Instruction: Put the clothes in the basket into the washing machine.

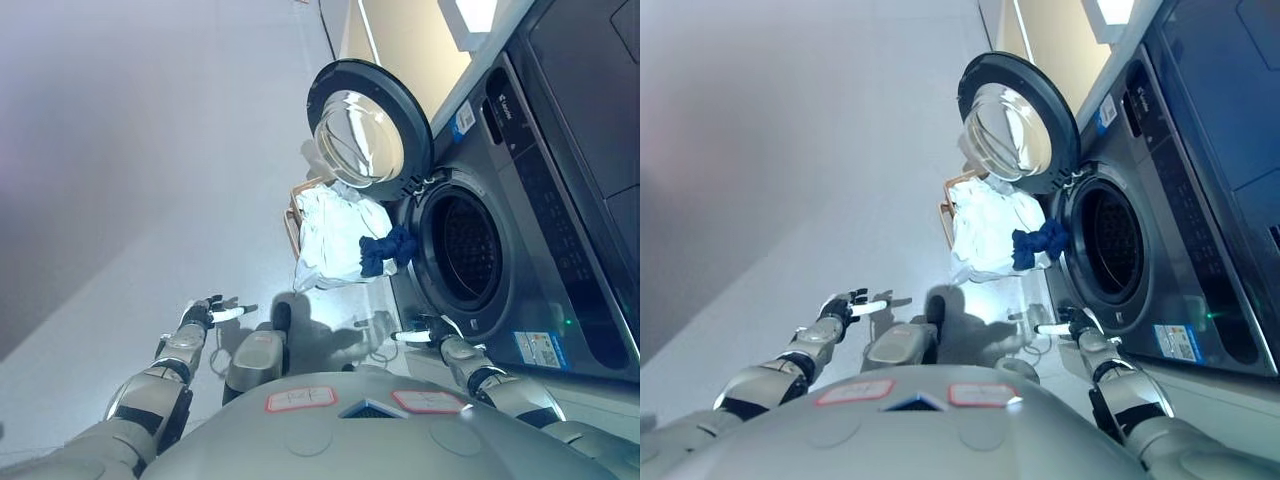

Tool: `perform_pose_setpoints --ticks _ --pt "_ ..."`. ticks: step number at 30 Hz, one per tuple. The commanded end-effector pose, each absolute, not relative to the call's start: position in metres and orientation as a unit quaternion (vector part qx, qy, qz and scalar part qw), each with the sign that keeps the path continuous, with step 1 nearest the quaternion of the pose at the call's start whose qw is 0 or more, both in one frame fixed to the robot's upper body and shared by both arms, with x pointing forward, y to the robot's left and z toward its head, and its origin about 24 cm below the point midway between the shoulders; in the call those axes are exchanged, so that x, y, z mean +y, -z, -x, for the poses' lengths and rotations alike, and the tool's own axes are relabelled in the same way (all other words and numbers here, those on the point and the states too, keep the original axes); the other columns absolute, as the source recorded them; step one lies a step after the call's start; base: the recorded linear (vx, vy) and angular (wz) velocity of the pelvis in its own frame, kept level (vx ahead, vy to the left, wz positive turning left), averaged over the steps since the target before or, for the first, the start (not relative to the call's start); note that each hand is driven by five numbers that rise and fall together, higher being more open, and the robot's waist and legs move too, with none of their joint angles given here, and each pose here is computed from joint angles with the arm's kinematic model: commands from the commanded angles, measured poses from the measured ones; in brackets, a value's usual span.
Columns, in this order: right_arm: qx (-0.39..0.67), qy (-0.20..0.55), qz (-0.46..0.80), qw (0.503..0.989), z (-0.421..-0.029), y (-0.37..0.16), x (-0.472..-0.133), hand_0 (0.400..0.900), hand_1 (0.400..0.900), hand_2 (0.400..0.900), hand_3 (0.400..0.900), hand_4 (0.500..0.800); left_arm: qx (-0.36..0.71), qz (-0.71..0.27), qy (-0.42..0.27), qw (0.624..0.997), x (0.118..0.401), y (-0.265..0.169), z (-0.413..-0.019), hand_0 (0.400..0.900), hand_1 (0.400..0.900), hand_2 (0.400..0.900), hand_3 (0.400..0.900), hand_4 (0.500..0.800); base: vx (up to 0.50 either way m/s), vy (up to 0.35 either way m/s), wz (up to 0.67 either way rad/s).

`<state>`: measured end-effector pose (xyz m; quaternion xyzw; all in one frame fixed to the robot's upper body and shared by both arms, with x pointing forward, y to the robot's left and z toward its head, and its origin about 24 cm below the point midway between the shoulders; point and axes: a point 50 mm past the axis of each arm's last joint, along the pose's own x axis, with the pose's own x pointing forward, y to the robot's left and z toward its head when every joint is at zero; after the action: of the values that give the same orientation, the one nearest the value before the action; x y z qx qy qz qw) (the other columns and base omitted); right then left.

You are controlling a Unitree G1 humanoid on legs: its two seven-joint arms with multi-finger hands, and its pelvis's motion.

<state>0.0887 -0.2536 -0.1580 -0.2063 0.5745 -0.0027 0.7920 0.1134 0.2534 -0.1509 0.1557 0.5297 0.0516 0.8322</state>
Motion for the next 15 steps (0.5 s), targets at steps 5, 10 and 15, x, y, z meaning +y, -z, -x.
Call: perform_pose_setpoints --ticks 5,10,15 --pt "0.547 0.041 0.214 0.808 -0.098 0.149 -0.274 0.900 0.900 0.900 0.900 0.800 0.487 -0.165 -0.056 0.856 0.258 0.140 -0.143 0.900 0.900 0.900 0.900 0.800 0.118 0.198 0.22" --pt "0.557 0.054 0.205 0.803 -0.086 0.151 -0.275 0.900 0.900 0.900 0.900 0.800 0.485 -0.170 -0.041 0.857 0.254 0.139 -0.147 0.900 0.900 0.900 0.900 0.800 0.163 0.187 0.36" --pt "0.575 0.069 0.193 0.792 -0.069 0.153 -0.278 0.900 0.900 0.900 0.900 0.800 0.490 -0.175 -0.033 0.853 0.252 0.141 -0.144 0.900 0.900 0.900 0.900 0.800 0.215 0.008 0.33"
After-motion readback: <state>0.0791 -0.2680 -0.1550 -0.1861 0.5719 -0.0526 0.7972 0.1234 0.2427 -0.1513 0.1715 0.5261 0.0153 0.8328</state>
